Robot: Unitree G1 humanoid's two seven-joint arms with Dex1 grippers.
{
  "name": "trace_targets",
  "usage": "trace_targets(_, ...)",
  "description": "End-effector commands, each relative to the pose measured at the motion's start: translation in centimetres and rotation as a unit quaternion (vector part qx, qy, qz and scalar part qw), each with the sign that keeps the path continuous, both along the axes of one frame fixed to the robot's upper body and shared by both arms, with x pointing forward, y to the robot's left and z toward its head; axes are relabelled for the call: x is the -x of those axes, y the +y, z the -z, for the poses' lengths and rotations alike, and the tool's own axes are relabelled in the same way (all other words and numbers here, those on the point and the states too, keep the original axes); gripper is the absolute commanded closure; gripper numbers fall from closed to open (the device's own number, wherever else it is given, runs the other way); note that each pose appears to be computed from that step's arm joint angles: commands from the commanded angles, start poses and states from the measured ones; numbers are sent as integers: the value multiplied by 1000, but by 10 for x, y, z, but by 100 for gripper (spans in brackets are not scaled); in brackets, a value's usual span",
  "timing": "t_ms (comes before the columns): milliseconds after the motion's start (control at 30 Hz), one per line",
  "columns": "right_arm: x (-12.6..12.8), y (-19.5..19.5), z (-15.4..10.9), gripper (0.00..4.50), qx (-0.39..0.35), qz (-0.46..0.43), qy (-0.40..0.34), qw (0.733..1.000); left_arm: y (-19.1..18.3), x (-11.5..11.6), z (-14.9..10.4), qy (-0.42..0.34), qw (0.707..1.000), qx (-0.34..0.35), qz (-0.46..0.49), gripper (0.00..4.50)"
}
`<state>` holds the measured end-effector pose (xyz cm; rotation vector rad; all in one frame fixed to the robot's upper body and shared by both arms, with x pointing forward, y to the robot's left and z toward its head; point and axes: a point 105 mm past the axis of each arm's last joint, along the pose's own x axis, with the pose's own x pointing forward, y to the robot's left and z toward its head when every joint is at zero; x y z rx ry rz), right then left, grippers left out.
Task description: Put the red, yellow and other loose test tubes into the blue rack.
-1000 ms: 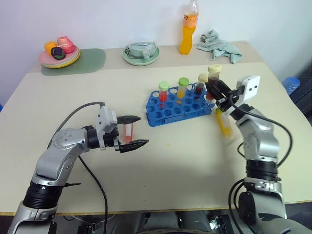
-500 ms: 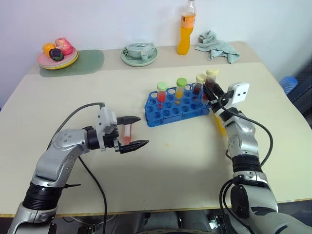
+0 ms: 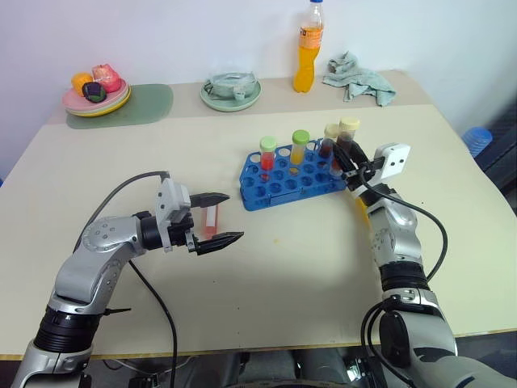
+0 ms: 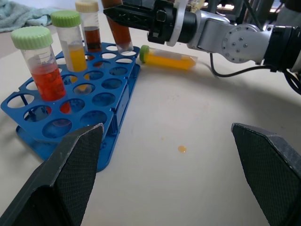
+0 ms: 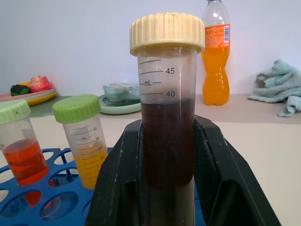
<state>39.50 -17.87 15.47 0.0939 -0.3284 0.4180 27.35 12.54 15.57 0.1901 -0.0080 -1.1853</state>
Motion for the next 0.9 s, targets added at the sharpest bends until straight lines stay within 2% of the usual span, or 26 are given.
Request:
trace_targets(33, 3, 0, 16, 374, 1, -3, 27, 1000, 2, 2, -11, -25, 1000, -2, 2, 0)
trace_targets(433, 4, -1, 25, 374, 1, 3, 37, 999, 2, 1, -10, -22, 1000, -1, 3, 0)
trace_targets(533, 3, 3, 25, 374, -32, -15, 40, 999, 2, 1, -10, -21, 1000, 0, 2, 0)
trace_targets(767, 2, -2, 8, 37, 27, 31, -22, 999, 2, 0, -9, -20, 1000, 5, -2, 0)
trace_targets(833, 3, -4, -2, 37, 28, 30, -35, 999, 1, 1, -9, -19, 1000, 6, -2, 0)
trace_targets(900, 5, -10, -22, 37, 58, 28, -62, 996, -1, 1, -8, -19, 1000, 8, -1, 0)
